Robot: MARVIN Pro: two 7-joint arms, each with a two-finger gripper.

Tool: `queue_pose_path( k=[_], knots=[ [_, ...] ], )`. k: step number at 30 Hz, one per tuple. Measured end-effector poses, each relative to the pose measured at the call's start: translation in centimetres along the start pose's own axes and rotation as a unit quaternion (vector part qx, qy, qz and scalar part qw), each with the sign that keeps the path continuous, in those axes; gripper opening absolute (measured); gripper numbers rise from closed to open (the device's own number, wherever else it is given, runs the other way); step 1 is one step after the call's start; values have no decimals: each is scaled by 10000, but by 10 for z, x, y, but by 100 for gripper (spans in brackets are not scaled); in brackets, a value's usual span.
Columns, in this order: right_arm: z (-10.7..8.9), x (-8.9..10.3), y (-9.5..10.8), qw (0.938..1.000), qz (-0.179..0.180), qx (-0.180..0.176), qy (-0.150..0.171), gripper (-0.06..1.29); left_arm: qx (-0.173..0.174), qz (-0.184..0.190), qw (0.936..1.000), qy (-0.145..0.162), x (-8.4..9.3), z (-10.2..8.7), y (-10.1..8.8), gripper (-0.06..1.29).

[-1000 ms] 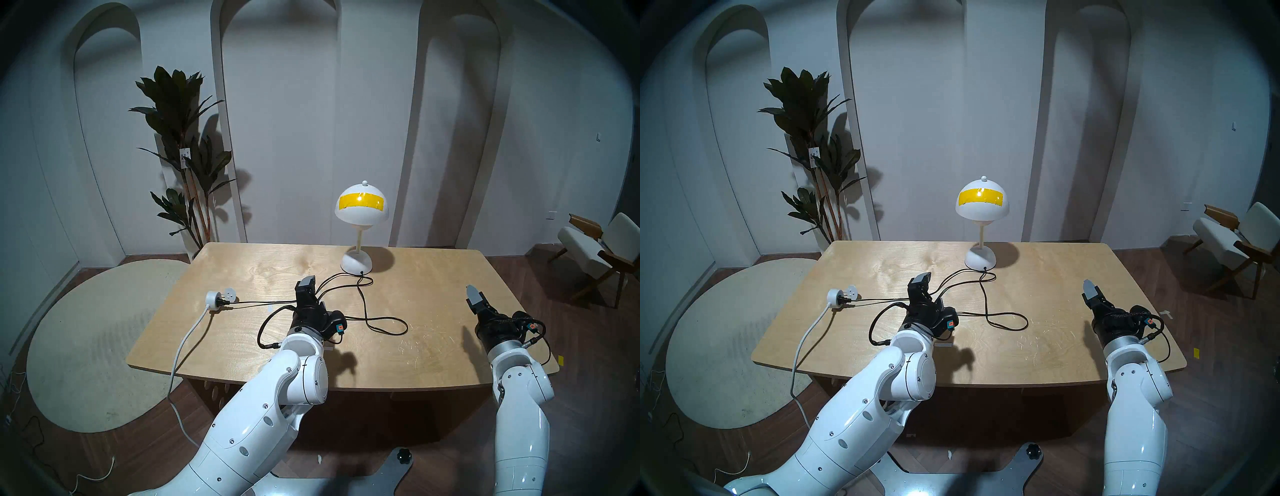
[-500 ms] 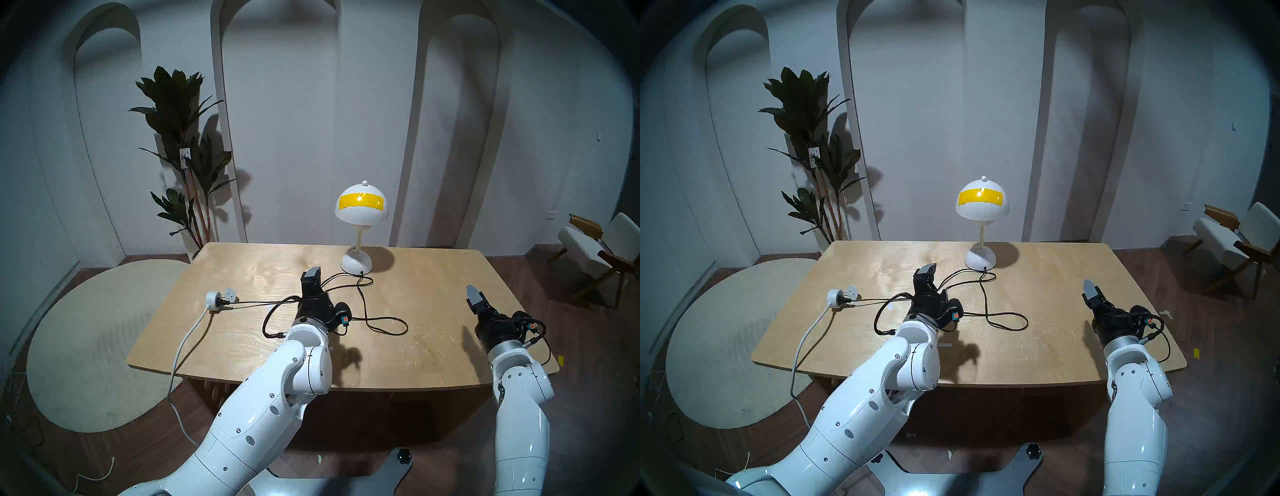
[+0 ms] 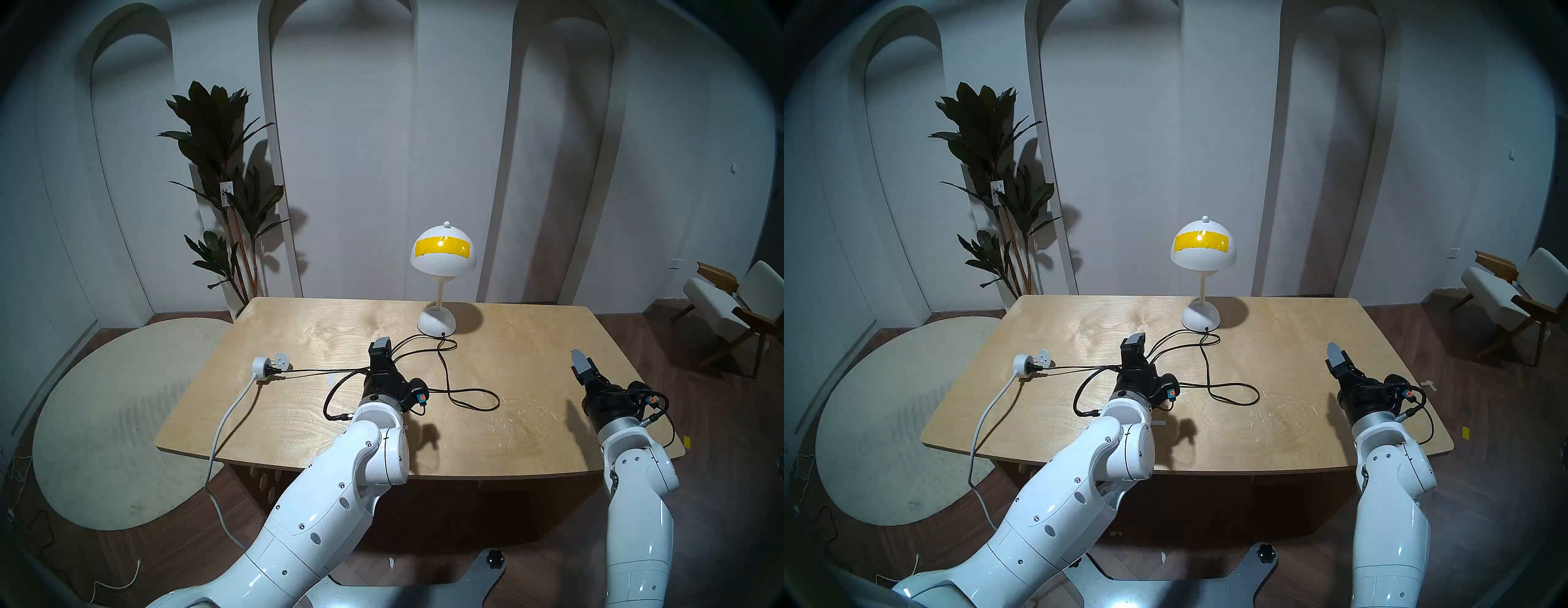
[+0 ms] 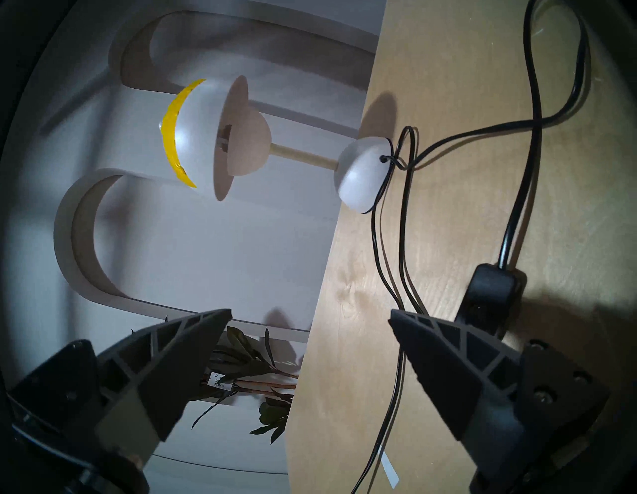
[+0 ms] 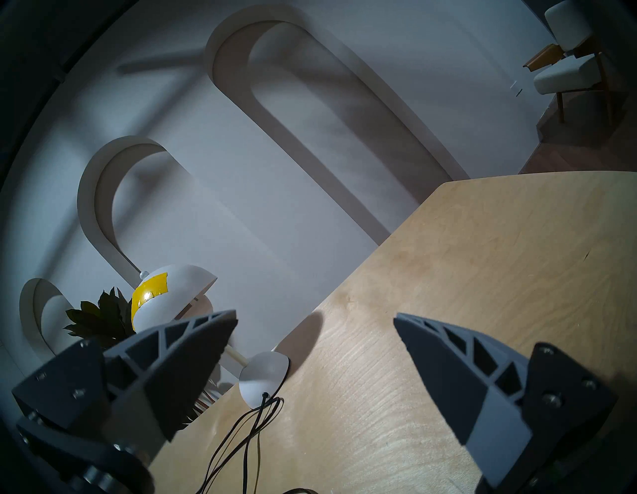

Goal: Turn on the table lamp by pressing the switch

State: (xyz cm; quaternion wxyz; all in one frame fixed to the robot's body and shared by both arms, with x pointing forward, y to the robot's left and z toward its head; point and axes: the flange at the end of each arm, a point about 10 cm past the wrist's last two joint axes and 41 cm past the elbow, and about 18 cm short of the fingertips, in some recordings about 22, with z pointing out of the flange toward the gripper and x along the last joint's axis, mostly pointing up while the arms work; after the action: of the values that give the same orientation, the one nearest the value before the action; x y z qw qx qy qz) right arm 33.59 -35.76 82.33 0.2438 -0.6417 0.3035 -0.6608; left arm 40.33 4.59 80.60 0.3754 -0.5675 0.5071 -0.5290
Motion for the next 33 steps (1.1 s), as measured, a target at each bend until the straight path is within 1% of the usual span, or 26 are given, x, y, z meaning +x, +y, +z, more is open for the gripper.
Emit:
queue_pose_path(
  k=[15, 33],
  knots=[
    [0, 0, 0, 10000, 0, 0, 1, 122, -91, 41, 9999, -12, -1, 9, 0, 125],
    [0, 0, 0, 10000, -1, 1, 2, 122, -303, 5, 9995, -118, -8, 16, 13, 125]
  ],
)
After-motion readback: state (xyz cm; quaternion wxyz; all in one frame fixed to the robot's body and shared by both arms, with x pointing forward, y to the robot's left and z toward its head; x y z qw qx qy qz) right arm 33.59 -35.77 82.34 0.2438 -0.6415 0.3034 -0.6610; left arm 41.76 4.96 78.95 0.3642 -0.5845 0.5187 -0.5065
